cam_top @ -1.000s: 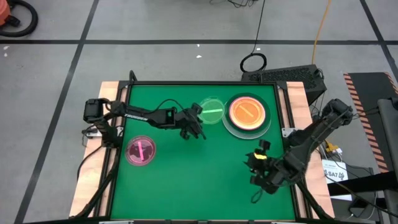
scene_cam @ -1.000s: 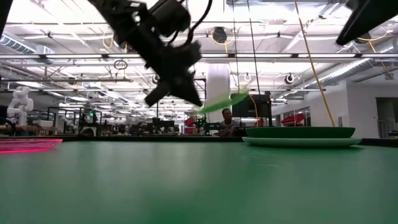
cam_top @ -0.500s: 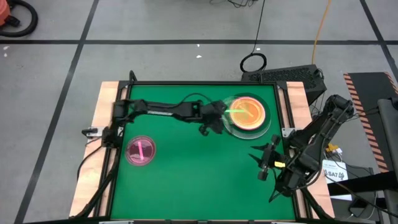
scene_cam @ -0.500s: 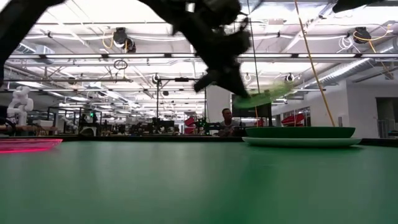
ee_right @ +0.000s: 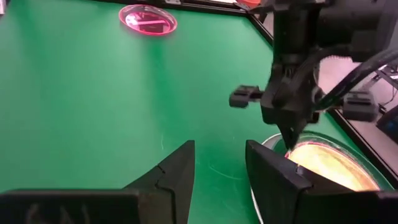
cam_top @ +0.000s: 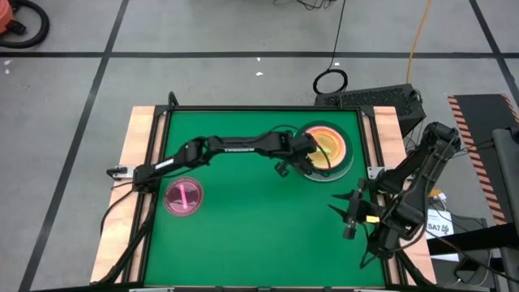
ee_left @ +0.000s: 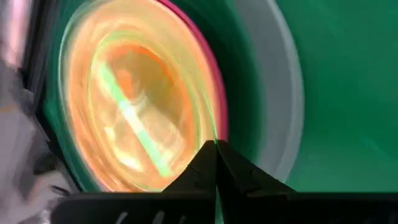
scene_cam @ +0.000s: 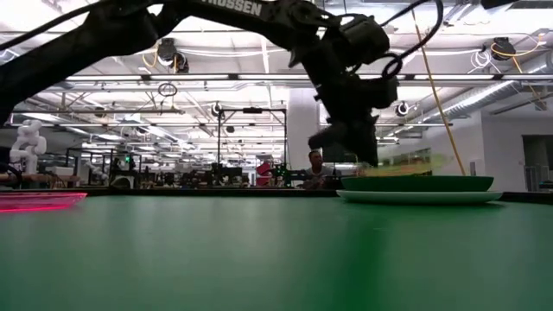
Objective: Stack plastic plates
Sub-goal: Stack the green transparent plate on the orange transparent plate
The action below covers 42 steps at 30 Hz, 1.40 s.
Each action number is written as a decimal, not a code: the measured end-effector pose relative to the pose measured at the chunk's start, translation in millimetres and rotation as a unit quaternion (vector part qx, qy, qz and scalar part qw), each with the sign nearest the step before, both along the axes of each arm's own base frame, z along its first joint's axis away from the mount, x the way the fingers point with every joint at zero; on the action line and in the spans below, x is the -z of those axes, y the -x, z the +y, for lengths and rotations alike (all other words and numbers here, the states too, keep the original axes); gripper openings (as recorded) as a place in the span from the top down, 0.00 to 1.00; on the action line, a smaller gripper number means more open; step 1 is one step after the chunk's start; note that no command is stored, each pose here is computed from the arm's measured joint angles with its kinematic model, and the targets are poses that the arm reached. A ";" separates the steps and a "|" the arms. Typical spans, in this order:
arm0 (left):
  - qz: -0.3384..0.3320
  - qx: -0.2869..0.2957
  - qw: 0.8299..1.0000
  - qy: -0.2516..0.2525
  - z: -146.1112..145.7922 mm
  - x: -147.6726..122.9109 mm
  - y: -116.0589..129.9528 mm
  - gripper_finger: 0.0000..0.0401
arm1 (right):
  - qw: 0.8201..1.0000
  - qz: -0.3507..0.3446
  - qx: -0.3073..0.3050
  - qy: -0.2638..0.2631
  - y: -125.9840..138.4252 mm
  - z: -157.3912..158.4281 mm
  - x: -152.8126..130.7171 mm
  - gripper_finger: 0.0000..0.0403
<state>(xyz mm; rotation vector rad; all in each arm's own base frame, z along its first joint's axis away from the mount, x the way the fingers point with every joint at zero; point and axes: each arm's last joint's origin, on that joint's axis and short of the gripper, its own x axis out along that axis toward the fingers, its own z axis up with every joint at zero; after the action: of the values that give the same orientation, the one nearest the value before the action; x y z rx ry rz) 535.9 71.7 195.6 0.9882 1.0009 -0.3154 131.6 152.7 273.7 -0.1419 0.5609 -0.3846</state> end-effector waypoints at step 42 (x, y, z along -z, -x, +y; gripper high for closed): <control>-0.050 0.022 0.998 -0.009 17.7 20.1 -14.2 0.94 | 1.000 -0.001 -0.005 0.004 1.3 1.2 0.0 0.67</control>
<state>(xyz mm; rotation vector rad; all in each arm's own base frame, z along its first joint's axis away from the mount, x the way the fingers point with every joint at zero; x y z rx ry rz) 550.1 89.4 175.5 1.0327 0.8946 -0.2909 130.3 153.9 273.7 -0.1521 0.5557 -0.3771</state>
